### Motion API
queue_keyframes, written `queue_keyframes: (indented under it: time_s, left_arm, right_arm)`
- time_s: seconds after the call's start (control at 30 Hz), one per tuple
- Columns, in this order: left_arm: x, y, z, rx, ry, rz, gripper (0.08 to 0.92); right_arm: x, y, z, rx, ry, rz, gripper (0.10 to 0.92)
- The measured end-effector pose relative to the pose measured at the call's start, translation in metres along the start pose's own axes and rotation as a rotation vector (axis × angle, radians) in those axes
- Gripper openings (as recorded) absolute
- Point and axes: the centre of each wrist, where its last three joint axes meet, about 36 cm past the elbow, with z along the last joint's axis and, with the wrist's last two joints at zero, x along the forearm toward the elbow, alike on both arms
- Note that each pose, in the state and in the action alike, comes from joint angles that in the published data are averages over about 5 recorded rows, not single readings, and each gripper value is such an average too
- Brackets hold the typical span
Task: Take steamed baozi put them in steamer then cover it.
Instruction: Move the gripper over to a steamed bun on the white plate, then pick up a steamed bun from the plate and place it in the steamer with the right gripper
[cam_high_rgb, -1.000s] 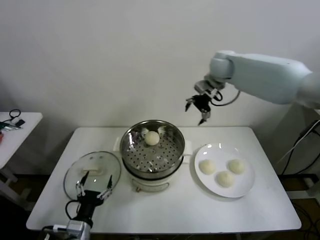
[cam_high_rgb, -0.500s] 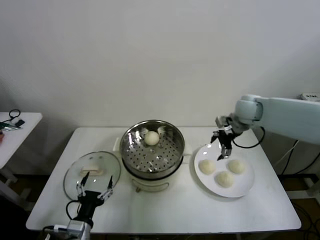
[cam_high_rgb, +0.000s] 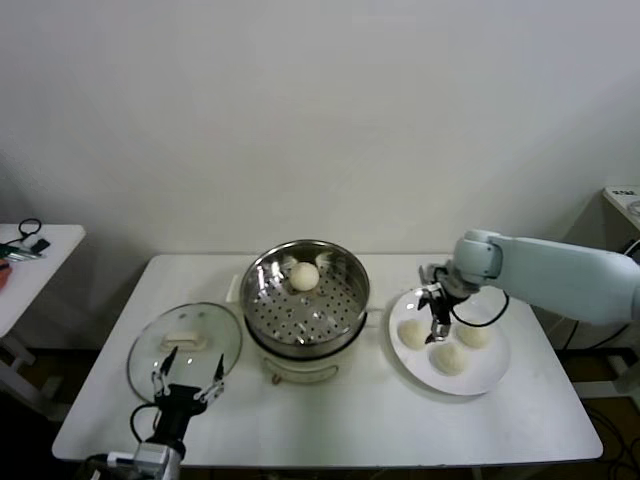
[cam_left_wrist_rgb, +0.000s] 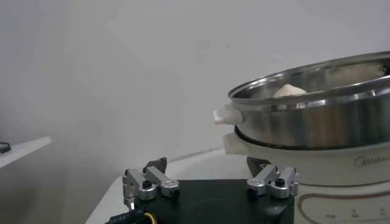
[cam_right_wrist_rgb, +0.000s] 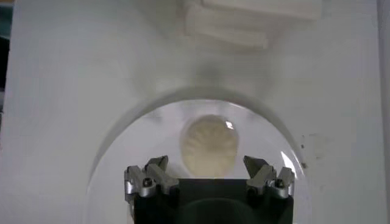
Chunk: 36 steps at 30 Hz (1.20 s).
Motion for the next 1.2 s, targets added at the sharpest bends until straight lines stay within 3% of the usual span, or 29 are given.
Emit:
queue_keyframes:
  time_s: [0.3,0.67,0.97,1.2]
  left_arm:
    - [-0.001,0.0,0.001,0.002,0.001,-0.001,0.823]
    - [-0.002,0.001,-0.001,0.0,-0.004,-0.001,0.823]
    - [0.0,0.001,-0.005,0.002,-0.013,-0.001,0.823]
    - [0.001,-0.001,-0.008,0.006,-0.021,0.002,0.823]
  right_arm:
    - [-0.025,-0.002,-0.005,-0.019,0.016,0.004,0.821]
    - [-0.031,-0.003,-0.009,-0.026,0.011,-0.004,0.727]
    - [-0.007,-0.01,-0.006,-0.021,-0.003,-0.006,0.674]
    - [0.038,-0.023,-0.01,0.012,-0.013,0.008,0.662]
